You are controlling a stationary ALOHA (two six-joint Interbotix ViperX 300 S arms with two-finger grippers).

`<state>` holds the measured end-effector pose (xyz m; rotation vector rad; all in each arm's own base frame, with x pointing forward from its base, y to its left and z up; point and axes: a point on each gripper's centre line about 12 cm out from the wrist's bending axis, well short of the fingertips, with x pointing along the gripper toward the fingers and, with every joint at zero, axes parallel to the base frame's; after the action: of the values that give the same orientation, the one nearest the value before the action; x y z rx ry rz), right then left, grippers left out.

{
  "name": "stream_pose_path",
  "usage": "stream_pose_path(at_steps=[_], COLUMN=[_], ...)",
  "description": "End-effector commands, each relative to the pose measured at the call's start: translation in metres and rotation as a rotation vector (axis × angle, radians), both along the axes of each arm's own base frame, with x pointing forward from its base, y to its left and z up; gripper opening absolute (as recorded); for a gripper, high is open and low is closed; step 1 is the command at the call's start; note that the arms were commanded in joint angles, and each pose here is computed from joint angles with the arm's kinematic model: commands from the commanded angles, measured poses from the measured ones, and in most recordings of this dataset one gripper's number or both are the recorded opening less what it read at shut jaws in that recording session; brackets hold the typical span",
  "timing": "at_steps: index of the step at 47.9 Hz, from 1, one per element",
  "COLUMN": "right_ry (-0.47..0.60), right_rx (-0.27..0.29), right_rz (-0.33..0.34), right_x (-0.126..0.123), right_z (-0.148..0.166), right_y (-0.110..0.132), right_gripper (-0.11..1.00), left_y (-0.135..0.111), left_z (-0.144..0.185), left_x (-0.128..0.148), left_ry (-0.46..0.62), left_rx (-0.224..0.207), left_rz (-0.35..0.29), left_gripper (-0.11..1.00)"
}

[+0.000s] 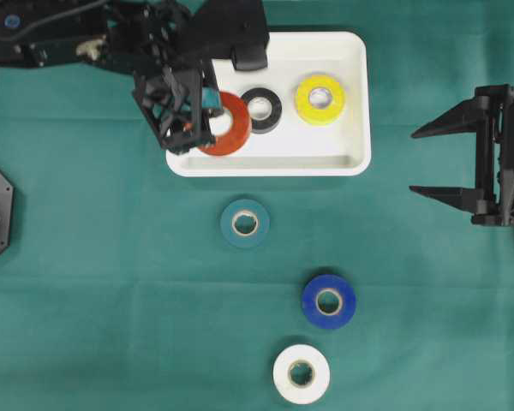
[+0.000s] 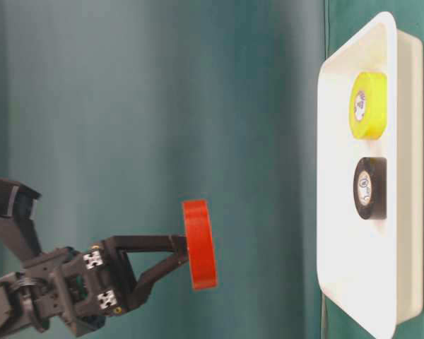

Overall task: Pick up the tape from a random location and place it into the white case.
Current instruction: 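Lower the red roll into the tray left of the black roll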

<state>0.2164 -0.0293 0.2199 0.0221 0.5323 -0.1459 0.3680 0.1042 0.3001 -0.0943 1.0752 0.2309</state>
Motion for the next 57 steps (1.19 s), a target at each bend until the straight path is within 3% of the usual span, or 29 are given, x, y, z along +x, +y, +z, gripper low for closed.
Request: stream_pose_path(at_steps=[1,16,57], right_ry=[-0.028,-0.028,-0.018], right_rx=[-0.009,-0.021,-0.019], right_rz=[0.004,0.008,0.005], right_x=[0.005,0.005,0.004], right_z=[0.011,0.012,0.011], right_y=[0.000,-0.001,-0.001], right_gripper=[0.88,0.88,0.88], left_y=[0.012,0.038,0.038], left_z=[0.016,0.016,0.014], left_x=[-0.007,-0.015,-0.015], left_ry=[-0.049,-0.060,-0.063], left_rx=[0.017,0.023,0.024], left_rz=[0.034,0.105,0.105], left_gripper=[0.22,0.22,0.22])
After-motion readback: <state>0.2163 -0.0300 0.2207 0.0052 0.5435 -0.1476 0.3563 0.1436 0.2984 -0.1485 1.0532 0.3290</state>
